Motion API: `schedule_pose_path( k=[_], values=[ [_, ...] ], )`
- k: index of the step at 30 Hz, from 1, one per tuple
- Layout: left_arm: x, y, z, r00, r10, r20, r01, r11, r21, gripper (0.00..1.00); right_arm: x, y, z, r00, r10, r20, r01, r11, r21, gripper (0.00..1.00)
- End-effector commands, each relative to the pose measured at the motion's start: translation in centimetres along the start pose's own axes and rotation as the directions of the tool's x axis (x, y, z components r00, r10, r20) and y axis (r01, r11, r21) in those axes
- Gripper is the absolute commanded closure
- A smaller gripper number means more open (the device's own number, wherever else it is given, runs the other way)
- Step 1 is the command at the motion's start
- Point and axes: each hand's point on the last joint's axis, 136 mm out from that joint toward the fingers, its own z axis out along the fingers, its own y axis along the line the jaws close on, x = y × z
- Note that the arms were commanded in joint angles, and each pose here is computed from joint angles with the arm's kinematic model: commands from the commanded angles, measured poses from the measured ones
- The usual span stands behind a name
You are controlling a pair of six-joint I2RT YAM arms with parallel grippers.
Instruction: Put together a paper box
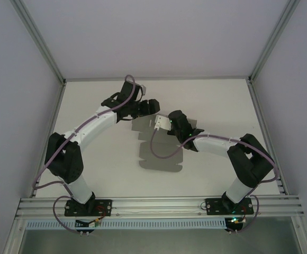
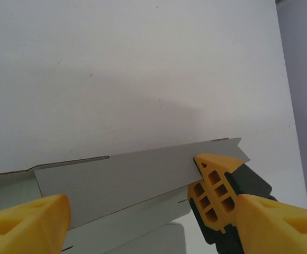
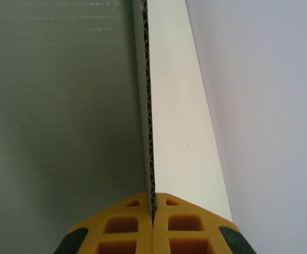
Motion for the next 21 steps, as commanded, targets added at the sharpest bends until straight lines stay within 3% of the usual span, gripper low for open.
schedule_pose_path(
  k=[1,6,13,21],
  values=[
    [0.7,0.1,0.5,0.998,0.008,-0.055,-0.007,1.000,0.007,0.26,-1.9,-2.1,-0.9,0.994,0.081,0.079,-0.084,0.996,0.043,1.00],
    [1.6,-0.5,0.3,0.996,-0.006,-0.088,0.010,0.999,0.043,0.33,-1.6,-2.7,-0.7,0.993,0.102,0.060,-0.107,0.991,0.077,1.00],
    [2.3,-0.1,0.6,0.993,-0.036,-0.109,0.041,0.998,0.038,0.33,-2.7,-3.2,-1.6,0.977,0.170,0.130,-0.179,0.982,0.061,1.00],
    [2.2,-1.2,1.4,0.987,-0.108,-0.120,0.121,0.987,0.110,0.39,-3.9,-3.5,-2.3,0.954,0.224,0.198,-0.235,0.972,0.031,1.00]
  ],
)
